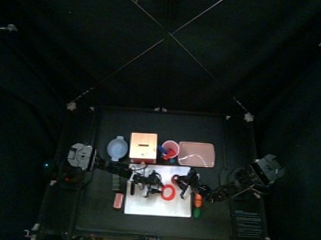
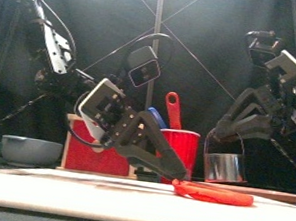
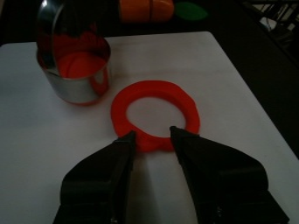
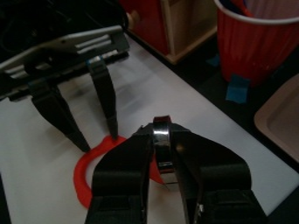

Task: Get the cutter from the drawer then cut the dough then place the extra dough in the bowl
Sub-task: Place the extra dough in the bowl

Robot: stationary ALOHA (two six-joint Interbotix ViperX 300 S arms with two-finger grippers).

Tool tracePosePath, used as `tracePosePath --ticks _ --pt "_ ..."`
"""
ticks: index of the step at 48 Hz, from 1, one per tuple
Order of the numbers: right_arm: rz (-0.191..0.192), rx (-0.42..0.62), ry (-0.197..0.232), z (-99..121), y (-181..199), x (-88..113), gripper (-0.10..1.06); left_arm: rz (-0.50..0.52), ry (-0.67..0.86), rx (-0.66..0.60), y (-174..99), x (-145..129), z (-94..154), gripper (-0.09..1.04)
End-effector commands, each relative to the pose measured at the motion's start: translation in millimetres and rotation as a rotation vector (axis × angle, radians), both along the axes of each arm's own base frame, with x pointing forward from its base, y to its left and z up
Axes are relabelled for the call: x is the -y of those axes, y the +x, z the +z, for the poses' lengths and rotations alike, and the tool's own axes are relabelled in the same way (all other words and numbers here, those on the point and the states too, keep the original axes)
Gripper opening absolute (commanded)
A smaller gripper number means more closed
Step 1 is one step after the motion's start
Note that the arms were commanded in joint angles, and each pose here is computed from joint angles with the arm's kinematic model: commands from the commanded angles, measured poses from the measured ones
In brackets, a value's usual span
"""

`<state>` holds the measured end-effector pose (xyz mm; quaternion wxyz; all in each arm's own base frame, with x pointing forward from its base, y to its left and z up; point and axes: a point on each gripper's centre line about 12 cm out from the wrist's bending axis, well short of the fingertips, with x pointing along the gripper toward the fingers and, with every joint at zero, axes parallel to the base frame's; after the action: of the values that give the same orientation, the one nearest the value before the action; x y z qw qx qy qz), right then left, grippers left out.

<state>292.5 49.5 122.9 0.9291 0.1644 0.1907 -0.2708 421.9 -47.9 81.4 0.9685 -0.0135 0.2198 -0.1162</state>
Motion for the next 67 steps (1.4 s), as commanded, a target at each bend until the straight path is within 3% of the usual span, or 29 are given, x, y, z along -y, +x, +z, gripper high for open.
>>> tracePosePath --ticks 1,11,27,38,47,55,67 --pt "0.004 0.017 0.008 5.6 1.1 0.4 0.66 -0.009 0.013 0.033 1.9 2.3 23.3 0.78" --pt "0.005 0.001 0.007 1.6 -3.0 2.4 0.75 -0.009 0.038 0.007 4.9 3.3 27.8 0.78" --pt "0.024 -0.023 0.017 -2.2 -4.7 0.7 0.76 -0.026 0.154 -0.027 19.8 1.1 31.1 0.78" --pt "0.055 -0.006 0.005 3.1 -4.9 -0.2 0.82 0.004 0.202 -0.162 36.4 -4.6 13.2 0.78" --pt "0.064 0.001 0.001 6.0 -7.1 0.3 0.91 0.013 0.211 -0.175 43.8 -6.7 13.8 0.78" --pt "0.103 0.025 -0.011 11.8 -7.8 -2.5 0.91 0.018 0.214 -0.202 43.0 -7.6 8.5 0.76" --pt "0.116 0.039 -0.015 16.3 -10.5 -1.6 0.91 0.027 0.202 -0.215 42.6 -7.2 3.6 0.63"
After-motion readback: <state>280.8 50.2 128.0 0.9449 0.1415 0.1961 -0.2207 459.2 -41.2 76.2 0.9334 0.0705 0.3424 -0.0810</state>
